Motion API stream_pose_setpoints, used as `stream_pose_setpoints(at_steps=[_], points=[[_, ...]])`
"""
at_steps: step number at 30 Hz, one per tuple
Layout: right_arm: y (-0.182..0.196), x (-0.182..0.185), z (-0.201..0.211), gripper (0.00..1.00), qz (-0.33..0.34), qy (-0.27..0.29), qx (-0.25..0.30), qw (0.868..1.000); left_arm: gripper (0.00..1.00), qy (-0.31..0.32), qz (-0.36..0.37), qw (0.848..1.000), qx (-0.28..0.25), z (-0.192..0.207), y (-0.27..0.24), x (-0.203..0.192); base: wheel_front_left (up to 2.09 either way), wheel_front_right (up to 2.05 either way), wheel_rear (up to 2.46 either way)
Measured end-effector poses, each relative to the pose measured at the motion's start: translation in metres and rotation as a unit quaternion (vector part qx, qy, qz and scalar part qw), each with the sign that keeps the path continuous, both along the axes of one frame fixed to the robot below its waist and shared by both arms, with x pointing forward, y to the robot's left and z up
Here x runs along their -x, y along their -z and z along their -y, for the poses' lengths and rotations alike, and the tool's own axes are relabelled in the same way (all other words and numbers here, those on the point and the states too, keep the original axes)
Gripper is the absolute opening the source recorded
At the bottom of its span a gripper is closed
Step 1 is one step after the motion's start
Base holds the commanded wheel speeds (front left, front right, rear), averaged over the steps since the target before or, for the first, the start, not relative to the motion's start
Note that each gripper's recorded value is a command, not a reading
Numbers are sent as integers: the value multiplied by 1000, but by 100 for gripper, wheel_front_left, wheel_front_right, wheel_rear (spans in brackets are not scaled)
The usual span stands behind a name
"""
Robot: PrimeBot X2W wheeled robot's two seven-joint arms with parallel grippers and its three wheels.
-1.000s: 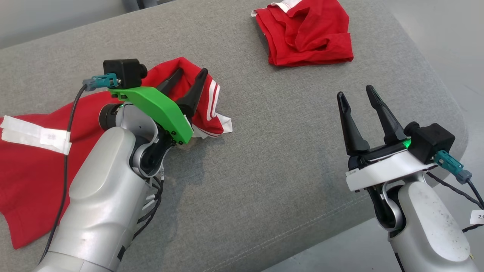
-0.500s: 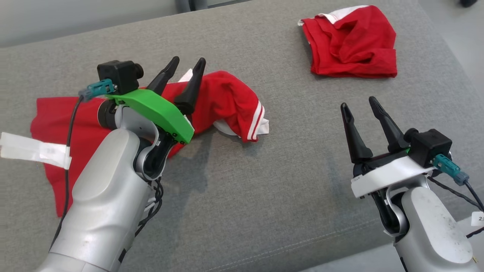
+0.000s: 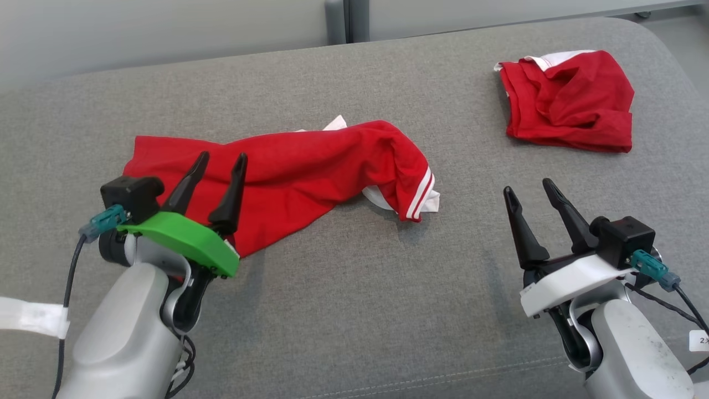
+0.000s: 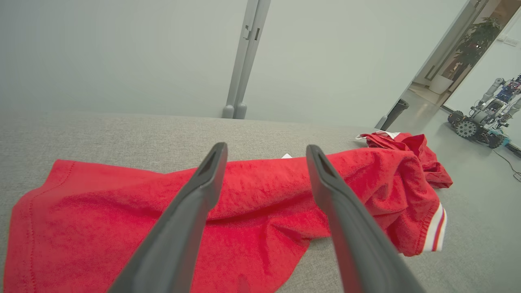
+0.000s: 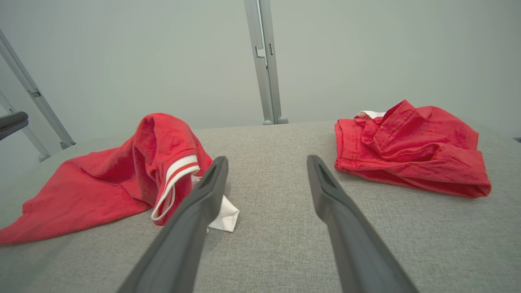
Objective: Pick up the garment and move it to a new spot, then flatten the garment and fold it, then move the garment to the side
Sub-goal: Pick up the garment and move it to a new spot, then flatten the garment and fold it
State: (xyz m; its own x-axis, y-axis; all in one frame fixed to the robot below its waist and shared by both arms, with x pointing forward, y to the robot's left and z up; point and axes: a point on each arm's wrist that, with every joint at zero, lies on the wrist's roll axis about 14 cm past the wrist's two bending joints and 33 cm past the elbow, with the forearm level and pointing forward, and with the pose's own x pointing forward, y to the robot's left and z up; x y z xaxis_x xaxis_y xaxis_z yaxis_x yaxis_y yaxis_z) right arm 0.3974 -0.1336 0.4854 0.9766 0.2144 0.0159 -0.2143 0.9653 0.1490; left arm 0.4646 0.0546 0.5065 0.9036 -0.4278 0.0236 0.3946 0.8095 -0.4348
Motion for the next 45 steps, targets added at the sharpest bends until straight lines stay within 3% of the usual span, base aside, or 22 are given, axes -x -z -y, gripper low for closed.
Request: stream_pose_setpoints(at_steps=[8, 20, 29, 35, 45], points=[[-8, 5, -8, 100, 11, -12, -2, 1000, 100, -81, -2, 996, -35, -57, 8, 18, 0, 0, 0], [-9, 16, -5, 100, 11, -7, -4, 1000, 100, -164, 33, 985, -45, -98, -13, 37, 0, 0, 0], [7, 20, -19, 100, -13, -34, 3, 999, 100, -167, 45, 984, -33, -95, -18, 49, 0, 0, 0], [54, 24, -14, 100, -98, -56, 46, 993, 100, -160, 46, 986, -28, -89, -16, 49, 0, 0, 0], [68, -15, -28, 100, -120, -87, 77, 986, 100, -172, 34, 984, -31, -99, -4, 47, 0, 0, 0]])
